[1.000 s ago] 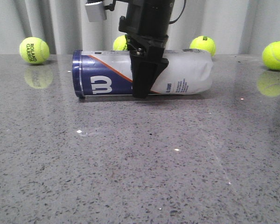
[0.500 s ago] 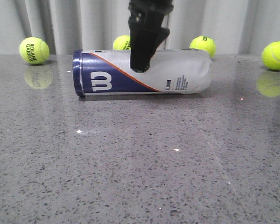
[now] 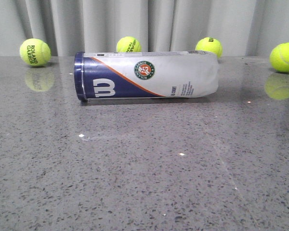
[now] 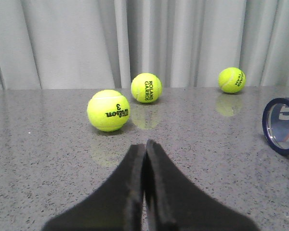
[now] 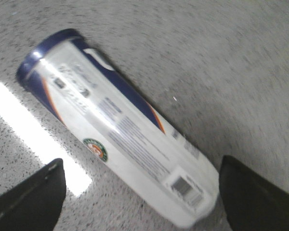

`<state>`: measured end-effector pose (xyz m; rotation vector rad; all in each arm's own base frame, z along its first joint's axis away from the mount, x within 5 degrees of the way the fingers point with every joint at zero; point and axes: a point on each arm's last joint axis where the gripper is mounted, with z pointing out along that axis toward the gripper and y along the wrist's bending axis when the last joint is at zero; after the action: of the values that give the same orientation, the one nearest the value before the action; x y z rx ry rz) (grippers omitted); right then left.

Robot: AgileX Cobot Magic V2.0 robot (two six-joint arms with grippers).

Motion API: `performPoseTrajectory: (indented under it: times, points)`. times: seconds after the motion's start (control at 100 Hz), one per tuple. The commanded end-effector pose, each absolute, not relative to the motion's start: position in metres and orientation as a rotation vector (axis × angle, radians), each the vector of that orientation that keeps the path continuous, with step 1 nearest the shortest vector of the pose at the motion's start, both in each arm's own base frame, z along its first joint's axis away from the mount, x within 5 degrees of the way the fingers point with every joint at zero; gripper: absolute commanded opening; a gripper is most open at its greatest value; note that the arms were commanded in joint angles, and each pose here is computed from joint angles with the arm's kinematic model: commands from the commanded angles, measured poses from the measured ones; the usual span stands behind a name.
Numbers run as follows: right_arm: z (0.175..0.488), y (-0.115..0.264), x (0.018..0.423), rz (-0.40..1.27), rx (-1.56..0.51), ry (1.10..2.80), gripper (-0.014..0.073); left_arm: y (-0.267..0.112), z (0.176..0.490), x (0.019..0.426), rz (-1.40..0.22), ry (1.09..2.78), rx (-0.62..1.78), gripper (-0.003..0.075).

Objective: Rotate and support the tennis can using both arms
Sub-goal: 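Open the right gripper and lift it away from the can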

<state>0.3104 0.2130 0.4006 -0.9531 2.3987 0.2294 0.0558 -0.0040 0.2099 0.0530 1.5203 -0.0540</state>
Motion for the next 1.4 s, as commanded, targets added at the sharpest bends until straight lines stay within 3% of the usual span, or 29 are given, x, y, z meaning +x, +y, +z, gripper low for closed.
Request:
performPoseTrajectory:
  times: [0.0, 0.18, 0.25, 0.56, 0.71, 1.05, 1.39]
  points:
    - [0.421, 0.191, 0.286, 0.215, -0.829, 2.47, 0.0633, -0.003, 0.204, 0.055, -0.064, 1.455, 0.035, -0.002]
    - [0.402, 0.177, 0.265, 0.235, -0.694, 2.573, 0.0629, -0.003, 0.204, 0.055, -0.064, 1.455, 0.035, -0.002]
    - [0.396, 0.172, 0.258, 0.247, -0.66, 2.572, 0.0583, -0.003, 0.204, 0.055, -0.064, 1.455, 0.035, -0.002]
    - [0.384, 0.144, 0.216, 0.294, -0.585, 2.508, 0.0086, -0.003, 0.204, 0.055, -0.064, 1.455, 0.035, -0.002]
    - [0.383, 0.128, 0.191, 0.336, -0.537, 2.43, -0.007, -0.003, 0.204, 0.055, -0.064, 1.455, 0.035, -0.002]
    - [0.362, 0.088, 0.132, 0.432, -0.473, 2.158, -0.0069, -0.003, 0.205, 0.055, -0.063, 1.443, 0.034, -0.002]
    - [0.323, 0.058, 0.086, 0.496, -0.425, 1.961, -0.0069, -0.002, 0.228, 0.05, -0.064, 1.335, 0.025, -0.002]
